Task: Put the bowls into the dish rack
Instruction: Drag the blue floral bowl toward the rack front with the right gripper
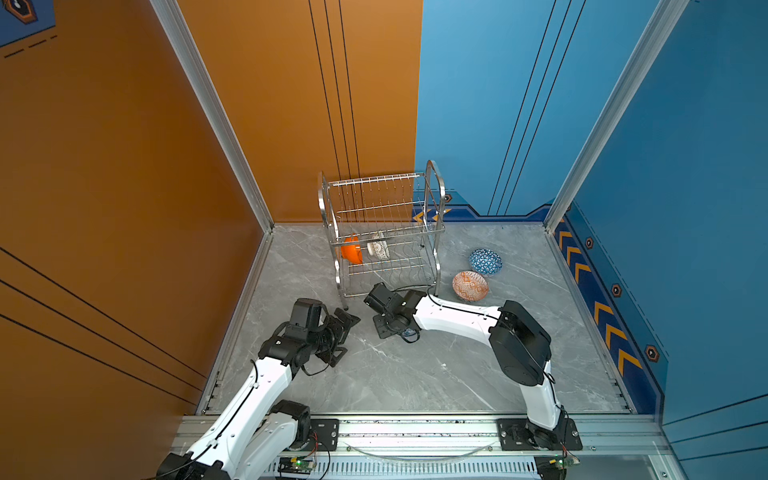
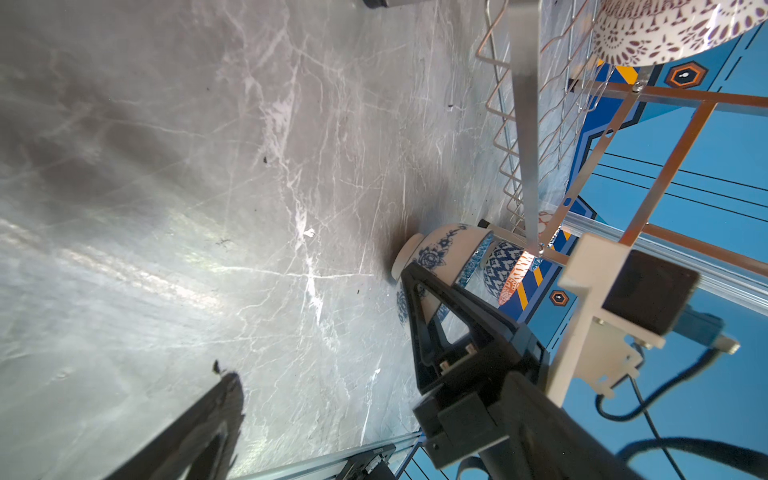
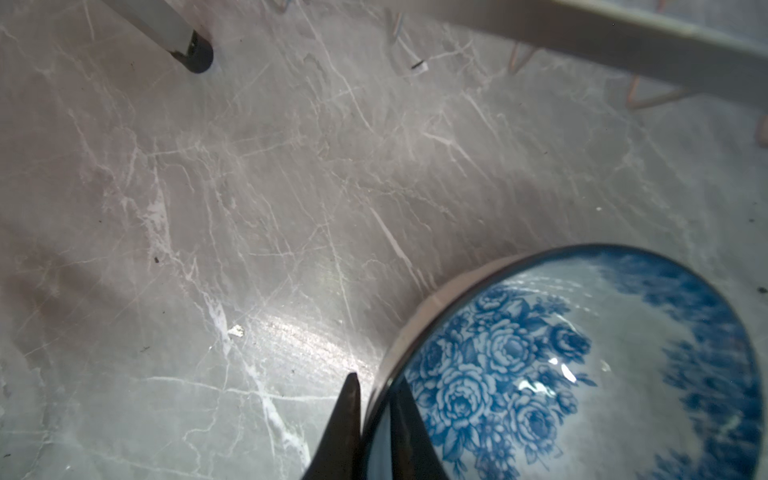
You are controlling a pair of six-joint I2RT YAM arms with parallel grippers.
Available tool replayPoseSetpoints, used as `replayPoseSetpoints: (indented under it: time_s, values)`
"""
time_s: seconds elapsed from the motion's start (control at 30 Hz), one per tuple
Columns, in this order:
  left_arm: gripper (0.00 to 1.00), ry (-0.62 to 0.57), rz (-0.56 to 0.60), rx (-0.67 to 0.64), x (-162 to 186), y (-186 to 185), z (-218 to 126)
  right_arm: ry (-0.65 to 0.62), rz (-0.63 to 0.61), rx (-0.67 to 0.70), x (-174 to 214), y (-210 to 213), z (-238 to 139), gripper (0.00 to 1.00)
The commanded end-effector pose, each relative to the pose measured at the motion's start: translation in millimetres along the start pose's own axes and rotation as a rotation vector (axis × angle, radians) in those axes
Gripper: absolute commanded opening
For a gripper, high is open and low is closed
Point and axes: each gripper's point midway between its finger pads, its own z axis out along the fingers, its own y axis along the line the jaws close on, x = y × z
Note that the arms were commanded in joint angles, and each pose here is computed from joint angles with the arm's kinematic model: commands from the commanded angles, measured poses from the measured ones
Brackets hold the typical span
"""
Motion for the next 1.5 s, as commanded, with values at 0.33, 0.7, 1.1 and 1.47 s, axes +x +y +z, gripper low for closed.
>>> replayPoseSetpoints:
  time_s: [0.33, 0.7, 1.1, 1.47]
  values:
    - [0.98, 0.034, 0.007, -0.031, 2, 8, 2, 0.078, 0.005, -0.015, 14, -2, 5, 0.34]
    - [0.98, 0.037, 0.037, -0.040, 0, 1, 5, 0.009, 0.032, -0.008, 3, -29, -33, 0.53]
    - [0.98, 0.038, 0.062, -0.066, -1, -6, 12, 0.021, 0.017, -0.049, 10, -32, -48, 0.65]
    - [0.98, 0.048, 0.059, -0.067, 0, -5, 13, 0.088, -0.111, -0.034, 39, -11, -32, 0.70]
